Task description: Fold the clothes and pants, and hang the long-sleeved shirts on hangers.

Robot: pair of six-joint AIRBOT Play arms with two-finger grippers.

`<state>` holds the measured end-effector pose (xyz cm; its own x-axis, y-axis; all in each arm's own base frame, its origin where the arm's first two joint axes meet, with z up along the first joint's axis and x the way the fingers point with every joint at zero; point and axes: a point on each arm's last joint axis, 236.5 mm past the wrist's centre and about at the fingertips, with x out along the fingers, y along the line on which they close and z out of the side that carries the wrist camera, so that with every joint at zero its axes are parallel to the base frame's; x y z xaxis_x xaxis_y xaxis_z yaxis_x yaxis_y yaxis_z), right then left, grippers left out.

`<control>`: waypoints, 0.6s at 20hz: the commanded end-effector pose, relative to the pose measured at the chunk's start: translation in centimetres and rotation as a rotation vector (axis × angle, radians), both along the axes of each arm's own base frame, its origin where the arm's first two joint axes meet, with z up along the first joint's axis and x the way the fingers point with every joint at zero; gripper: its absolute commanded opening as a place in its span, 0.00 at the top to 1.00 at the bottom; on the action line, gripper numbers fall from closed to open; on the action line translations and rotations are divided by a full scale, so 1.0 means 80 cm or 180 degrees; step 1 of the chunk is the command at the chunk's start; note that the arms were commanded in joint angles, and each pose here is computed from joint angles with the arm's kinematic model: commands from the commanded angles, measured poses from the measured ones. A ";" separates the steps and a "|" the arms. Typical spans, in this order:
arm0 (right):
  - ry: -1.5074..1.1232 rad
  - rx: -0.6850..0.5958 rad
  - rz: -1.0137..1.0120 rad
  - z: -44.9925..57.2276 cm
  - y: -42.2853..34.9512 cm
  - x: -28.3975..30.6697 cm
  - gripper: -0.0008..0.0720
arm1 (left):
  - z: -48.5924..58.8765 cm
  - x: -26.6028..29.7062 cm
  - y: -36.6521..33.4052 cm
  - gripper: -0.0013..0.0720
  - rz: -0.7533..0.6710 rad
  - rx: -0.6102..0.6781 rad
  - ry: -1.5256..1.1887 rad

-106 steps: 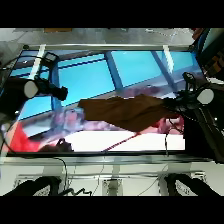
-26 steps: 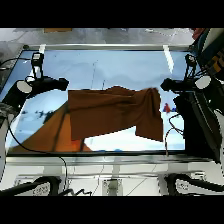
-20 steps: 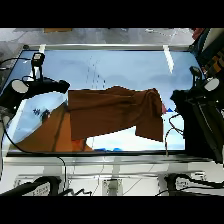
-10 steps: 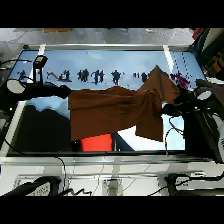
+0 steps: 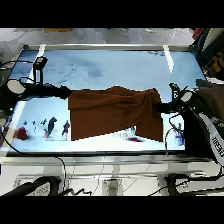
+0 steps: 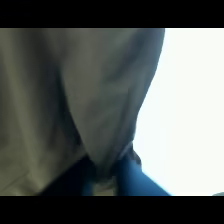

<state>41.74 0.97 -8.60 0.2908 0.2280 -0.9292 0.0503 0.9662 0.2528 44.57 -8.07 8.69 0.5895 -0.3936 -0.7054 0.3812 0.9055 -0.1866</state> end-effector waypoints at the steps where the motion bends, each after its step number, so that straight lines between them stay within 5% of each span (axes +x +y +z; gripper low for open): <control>1: -0.0070 -0.0095 -0.0049 0.007 -0.007 0.010 0.96 | -0.003 -0.001 0.003 0.05 0.0049 -0.0008 0.0048; 7: -0.0143 -0.0071 0.0046 0.047 -0.003 0.028 0.96 | -0.068 -0.064 0.080 0.12 0.0235 0.0115 0.0965; 12: -0.0136 -0.0072 0.0072 0.047 -0.003 0.027 0.96 | -0.162 -0.174 0.064 0.12 0.0523 -0.1049 0.2005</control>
